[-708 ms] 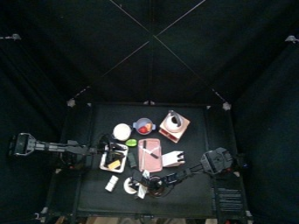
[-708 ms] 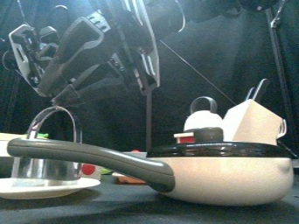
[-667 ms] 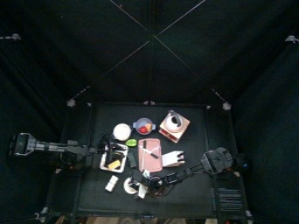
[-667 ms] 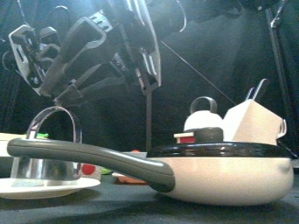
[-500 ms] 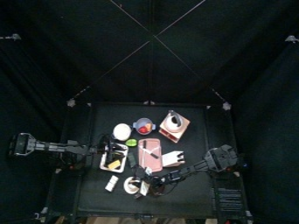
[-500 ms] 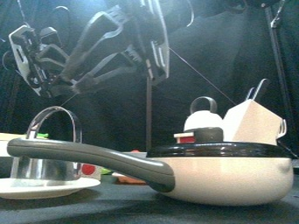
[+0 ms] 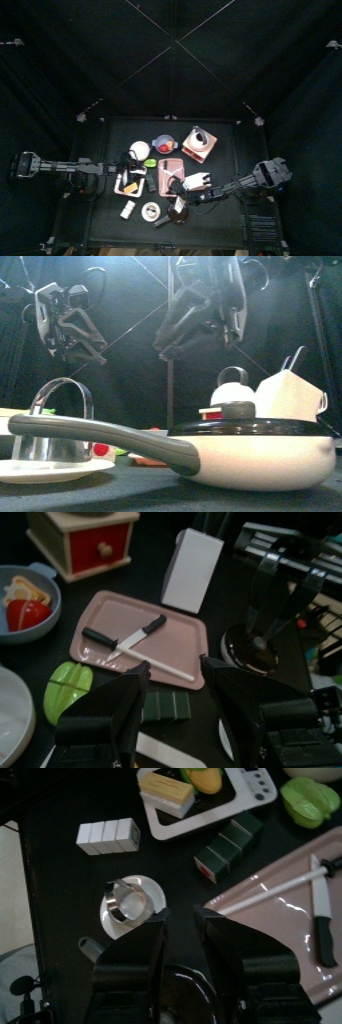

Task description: Grab egg sushi

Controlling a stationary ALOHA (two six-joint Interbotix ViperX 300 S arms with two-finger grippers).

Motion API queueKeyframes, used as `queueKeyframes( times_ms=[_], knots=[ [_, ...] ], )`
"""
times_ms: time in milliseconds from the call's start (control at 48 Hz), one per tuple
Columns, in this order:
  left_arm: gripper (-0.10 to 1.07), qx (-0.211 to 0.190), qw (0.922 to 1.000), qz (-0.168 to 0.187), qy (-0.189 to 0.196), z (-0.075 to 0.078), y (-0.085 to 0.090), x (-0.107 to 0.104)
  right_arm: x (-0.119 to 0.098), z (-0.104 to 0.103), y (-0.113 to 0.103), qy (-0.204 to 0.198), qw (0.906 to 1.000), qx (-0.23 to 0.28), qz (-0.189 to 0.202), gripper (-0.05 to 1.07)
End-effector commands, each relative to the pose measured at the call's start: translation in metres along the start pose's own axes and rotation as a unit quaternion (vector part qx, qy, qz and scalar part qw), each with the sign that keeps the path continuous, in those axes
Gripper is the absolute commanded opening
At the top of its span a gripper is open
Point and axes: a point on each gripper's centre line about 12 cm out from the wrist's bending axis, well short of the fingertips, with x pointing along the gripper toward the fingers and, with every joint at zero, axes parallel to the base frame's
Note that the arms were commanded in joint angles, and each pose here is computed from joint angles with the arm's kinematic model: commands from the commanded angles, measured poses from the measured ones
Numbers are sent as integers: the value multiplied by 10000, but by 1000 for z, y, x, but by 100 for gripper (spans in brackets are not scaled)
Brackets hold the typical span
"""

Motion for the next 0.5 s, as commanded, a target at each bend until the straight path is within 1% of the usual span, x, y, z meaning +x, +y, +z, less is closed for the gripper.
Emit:
queueKeyframes(
  times_ms=[0, 42, 167, 208, 312, 396, 479],
  knots=[
    [84, 57, 9989, 124, 438, 8, -9, -1, -25, 12, -3, -160, 9994, 291, 60, 69],
    [84, 123, 9973, 144, 716, 4, -14, -2, -31, 11, -7, -159, 9993, 346, 35, 69],
    [84, 229, 9924, 73, 1204, -7, -27, -6, -45, 7, -7, -171, 9992, 361, 101, 69],
    [84, 202, 9909, 37, 1331, -11, -32, -7, -49, 7, -7, -185, 9991, 358, 125, 69],
    [83, -28, 9861, 25, 1659, -20, -38, -9, -55, 7, -5, -213, 9989, 366, 186, 68],
    [83, -111, 9810, 96, 1933, -27, -40, -11, -56, 8, -4, -232, 9989, 367, 181, 68],
    [83, -195, 9743, 259, 2230, -33, -38, -13, -56, 7, -5, -222, 9989, 376, 157, 68]
  ],
)
